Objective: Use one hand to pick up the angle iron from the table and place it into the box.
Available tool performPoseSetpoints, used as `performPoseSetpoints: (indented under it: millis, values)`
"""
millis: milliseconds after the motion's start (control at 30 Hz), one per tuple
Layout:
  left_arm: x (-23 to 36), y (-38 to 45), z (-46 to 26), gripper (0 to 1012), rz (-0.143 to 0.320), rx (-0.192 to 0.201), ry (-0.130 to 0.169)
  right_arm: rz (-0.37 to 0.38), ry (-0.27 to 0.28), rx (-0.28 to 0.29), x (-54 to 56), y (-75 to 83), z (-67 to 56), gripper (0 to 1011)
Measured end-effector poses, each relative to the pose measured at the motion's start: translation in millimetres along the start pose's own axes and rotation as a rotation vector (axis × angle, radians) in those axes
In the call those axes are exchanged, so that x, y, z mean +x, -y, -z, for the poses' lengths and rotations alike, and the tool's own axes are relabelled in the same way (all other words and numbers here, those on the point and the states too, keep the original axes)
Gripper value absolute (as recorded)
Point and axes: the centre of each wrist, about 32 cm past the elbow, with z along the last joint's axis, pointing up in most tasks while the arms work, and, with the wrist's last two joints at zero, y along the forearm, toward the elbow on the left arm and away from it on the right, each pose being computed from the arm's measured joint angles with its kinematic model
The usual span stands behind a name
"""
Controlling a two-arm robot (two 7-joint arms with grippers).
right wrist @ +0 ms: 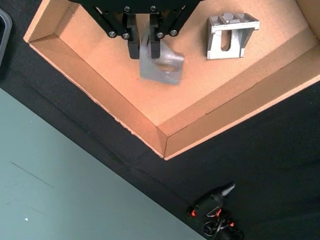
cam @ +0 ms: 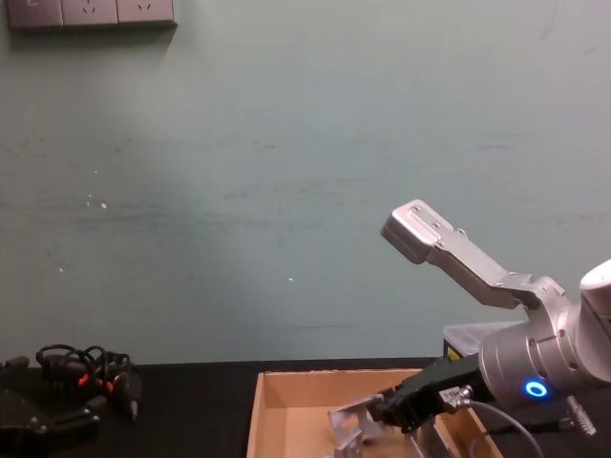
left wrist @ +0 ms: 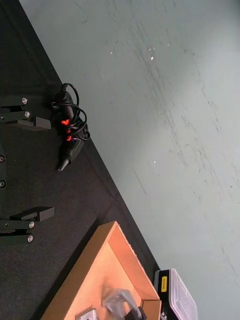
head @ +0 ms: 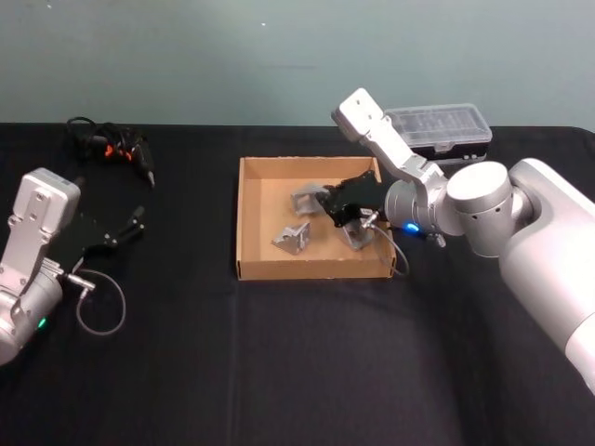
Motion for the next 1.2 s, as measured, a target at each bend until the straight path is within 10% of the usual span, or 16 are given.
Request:
performPoseSetpoints:
  millis: [967, 1200]
  values:
    - [0.0, 0.0, 0.0, 1000, 0.000, 0.000, 0.000, 0.081, 0.016, 0.153, -9.6, 47.1, -2.4, 984]
    - [0.0, 0.0, 0.0, 1000, 0.000, 0.000, 0.000, 0.130, 0.055, 0.221, -18.2, 70.1, 5.6, 1000]
